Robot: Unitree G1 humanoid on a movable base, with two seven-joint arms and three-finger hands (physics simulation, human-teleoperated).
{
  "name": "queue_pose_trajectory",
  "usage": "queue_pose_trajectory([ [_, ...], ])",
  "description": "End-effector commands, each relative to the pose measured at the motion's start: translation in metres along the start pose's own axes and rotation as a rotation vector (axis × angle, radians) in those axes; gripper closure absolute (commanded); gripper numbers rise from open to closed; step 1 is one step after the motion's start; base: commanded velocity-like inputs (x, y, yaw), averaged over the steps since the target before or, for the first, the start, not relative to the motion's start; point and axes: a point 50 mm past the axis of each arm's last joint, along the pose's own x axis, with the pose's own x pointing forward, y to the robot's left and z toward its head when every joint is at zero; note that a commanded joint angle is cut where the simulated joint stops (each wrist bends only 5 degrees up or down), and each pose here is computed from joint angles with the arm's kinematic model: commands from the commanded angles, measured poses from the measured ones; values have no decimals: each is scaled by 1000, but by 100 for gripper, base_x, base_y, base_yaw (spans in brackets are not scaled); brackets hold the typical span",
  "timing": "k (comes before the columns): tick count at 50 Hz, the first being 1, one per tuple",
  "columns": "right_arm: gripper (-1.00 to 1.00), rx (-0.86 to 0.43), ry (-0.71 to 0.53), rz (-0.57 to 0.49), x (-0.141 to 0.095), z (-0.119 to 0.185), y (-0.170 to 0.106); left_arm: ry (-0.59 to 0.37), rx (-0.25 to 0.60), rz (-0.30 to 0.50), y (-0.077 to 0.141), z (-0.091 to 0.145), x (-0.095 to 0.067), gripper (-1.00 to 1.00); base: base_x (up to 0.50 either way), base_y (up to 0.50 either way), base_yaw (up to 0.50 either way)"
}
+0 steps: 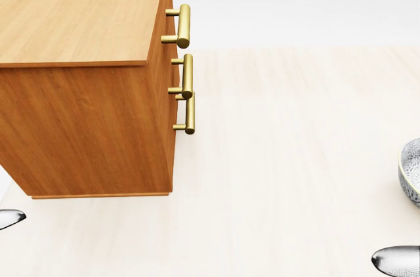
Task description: Put the bowl on top of the cabinet.
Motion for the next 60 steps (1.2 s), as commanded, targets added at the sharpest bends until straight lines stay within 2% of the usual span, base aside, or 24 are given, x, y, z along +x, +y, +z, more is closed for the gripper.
queue_pose_trajectory([
  [1,-100,28,-9,9,1,-1,4,82,-27,6,-4,-20,0,-100,50,14,0],
  [12,-100,-18,-20,13,1,-1,6,75,-25,5,-4,-18,-1,-100,11,3,0],
  [16,-100,-52,-74,22,6,5,1,73,-25,4,-4,-18,-1,-100,0,0,0],
  [17,-100,-213,-55,88,17,-3,-1,78,-25,1,-6,-19,-1,-100,0,0,0],
  [19,-100,-278,-52,98,26,-9,-10,77,-23,1,-6,-19,-1,-100,0,0,0],
  [21,-100,-402,27,118,34,-27,-17,70,-22,0,-6,-17,-1,-100,0,0,0],
  [23,-100,-416,33,122,39,-30,-21,67,-22,-1,-6,-17,0,-100,0,0,0],
  [28,-100,-567,250,212,61,-78,-40,71,-21,-2,-7,-18,0,-100,0,0,0],
  [29,-100,-564,290,219,62,-87,-43,71,-21,-2,-7,-18,-1,-100,0,0,0],
  [30,-100,-575,320,232,63,-93,-45,71,-22,-3,-7,-18,-1,-100,0,0,0],
  [32,-100,-604,493,244,61,-130,-58,71,-21,-3,-7,-18,0,-100,0,0,0],
  [35,-100,-584,601,216,63,-154,-73,70,-22,-1,-6,-18,0,-100,0,0,0],
  [38,-100,-621,735,227,59,-180,-84,69,-23,-1,-6,-17,0,-100,0,0,0],
  [39,-100,-653,816,243,56,-193,-90,69,-22,-2,-7,-17,0,-100,0,0,0],
  [43,-100,-687,920,289,54,-207,-99,64,-23,1,-6,-17,0,-100,0,0,0],
  [47,-100,-692,1033,444,49,-218,-96,65,-24,1,-6,-17,1,-100,0,0,0],
  [49,-100,-676,1068,483,46,-221,-96,64,-24,1,-6,-17,1,-100,0,0,0],
  [51,-100,-675,1071,484,46,-221,-96,64,-24,1,-6,-17,1,-100,0,0,0],
  [53,-100,-669,1201,521,35,-235,-104,67,-25,0,-6,-18,1,-100,0,0,0],
  [57,-100,-668,1306,502,26,-244,-115,67,-25,0,-6,-18,1,-100,0,0,0],
  [60,-100,-664,1352,526,20,-245,-120,71,-25,1,-6,-19,1,-100,0,0,0],
])
